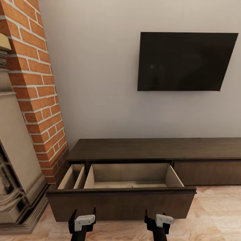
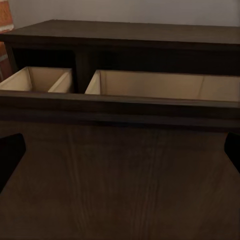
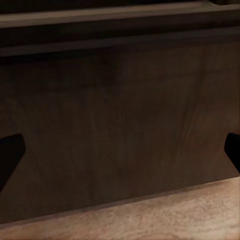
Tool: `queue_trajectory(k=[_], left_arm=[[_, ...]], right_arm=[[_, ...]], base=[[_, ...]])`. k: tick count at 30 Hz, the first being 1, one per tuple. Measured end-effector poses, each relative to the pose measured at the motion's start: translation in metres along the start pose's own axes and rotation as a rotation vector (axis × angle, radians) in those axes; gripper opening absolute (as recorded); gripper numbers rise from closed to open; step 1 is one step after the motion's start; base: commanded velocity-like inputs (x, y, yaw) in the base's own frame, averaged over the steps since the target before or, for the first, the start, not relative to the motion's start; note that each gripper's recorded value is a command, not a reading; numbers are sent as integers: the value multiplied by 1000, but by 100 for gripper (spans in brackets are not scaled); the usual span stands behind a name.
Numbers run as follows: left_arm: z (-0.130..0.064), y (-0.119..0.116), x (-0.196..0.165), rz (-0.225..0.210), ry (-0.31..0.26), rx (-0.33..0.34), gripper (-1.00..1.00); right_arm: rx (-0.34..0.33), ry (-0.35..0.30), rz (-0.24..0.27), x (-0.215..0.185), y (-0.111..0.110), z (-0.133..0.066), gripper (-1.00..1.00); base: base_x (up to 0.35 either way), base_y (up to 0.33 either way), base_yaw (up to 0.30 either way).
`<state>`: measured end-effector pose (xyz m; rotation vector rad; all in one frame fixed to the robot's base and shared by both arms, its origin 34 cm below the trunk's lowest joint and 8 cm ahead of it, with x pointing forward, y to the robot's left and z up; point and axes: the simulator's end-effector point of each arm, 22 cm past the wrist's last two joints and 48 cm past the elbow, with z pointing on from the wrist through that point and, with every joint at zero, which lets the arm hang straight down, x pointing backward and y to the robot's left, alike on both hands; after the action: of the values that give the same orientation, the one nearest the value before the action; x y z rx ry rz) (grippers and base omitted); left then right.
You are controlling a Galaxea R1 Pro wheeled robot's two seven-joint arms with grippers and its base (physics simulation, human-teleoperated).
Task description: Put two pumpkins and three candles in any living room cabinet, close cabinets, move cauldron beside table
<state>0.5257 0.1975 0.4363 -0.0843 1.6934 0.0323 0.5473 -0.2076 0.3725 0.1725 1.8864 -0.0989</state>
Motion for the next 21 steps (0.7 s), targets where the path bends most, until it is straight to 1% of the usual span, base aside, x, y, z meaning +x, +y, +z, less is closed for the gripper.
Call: queue_trajectory(k=[19, 21], left_arm=[[0, 0, -2, -6, -5, -3, 100], [0, 0, 1, -7, -8, -2, 100]], right_arm=[[2, 1, -1, 0, -2, 0, 100], [2, 1, -1, 5, -2, 0, 100]], base=[[2, 0, 0], [0, 0, 0]])
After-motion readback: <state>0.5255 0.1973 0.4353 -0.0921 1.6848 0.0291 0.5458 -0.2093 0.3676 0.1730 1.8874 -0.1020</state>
